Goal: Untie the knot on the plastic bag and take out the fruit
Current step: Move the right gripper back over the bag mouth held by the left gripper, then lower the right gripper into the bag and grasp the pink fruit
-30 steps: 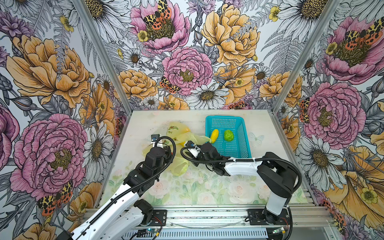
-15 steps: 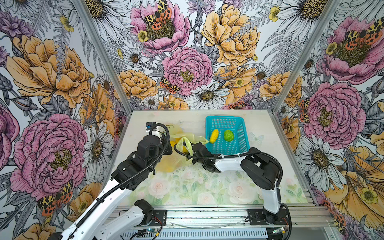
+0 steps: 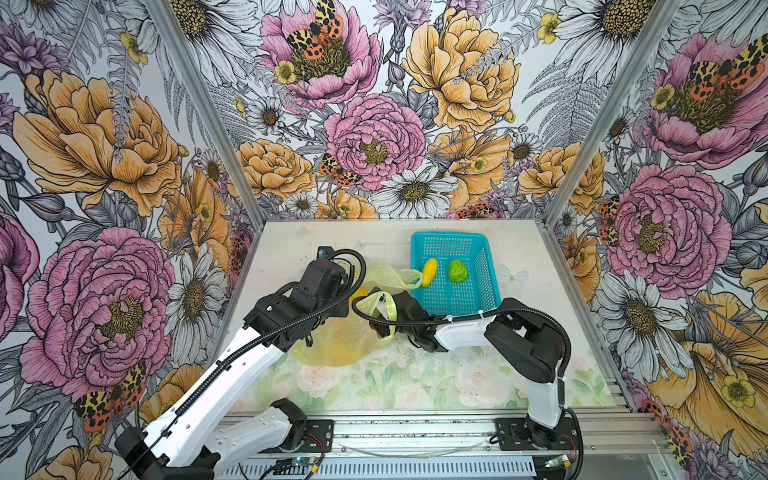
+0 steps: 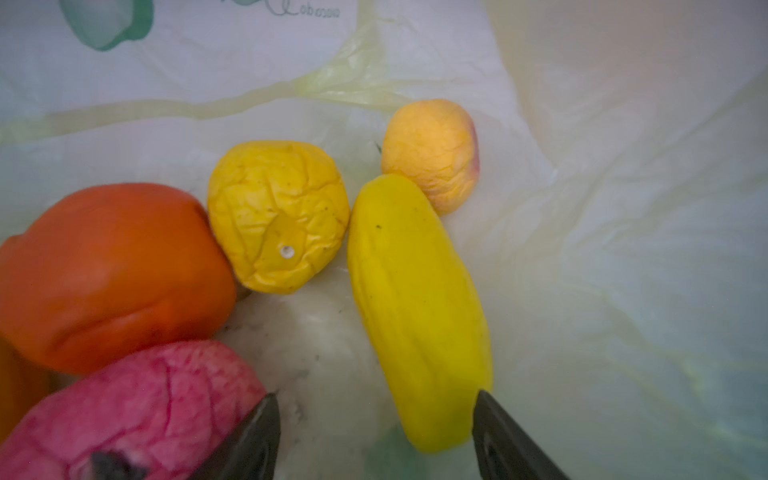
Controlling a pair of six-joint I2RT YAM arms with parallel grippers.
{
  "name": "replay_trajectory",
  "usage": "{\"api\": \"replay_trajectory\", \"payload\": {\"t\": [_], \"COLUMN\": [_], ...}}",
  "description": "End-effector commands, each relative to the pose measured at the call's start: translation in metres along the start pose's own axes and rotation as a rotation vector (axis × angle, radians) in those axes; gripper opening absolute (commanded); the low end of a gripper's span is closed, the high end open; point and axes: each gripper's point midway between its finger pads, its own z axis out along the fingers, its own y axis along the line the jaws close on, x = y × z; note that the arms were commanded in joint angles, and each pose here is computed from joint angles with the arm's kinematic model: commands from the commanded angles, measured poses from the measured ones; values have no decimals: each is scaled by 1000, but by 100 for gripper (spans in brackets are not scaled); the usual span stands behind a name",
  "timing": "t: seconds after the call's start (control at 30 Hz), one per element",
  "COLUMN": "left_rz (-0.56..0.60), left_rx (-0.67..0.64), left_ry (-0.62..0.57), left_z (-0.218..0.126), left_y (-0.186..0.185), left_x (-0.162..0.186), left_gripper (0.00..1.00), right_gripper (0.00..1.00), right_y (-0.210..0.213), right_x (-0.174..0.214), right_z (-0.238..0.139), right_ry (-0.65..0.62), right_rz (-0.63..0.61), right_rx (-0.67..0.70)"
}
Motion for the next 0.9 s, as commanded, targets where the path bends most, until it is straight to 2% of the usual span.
{"api": "replay_trajectory", "payload": {"t": [0.0,0.2,0.37,0.6,0.87], "left_rz": [58,51,59,56,49], "left_rx": [-42,-28,-19,-13,-9], "left_ry": [24,31,28,28,19], "left_z": [0,0,-1,-2,-5], "left_y": [6,4,1,1,1], "left_x": [7,11,13,14,13], "left_gripper": [0,0,0,0,0], "right_gripper": [71,69,74,81,82], "right_y": [28,38,63,76,71], "right_x": [-35,-33,-35,-21,-1], "right_z": [-27,-40,-50,-16,19], "right_ry": [-146,-152,-174,-66,25], "right_rz": [-52,-68,-94,-85,-98], "right_rx": [-159,-215,-364,-431,-366]}}
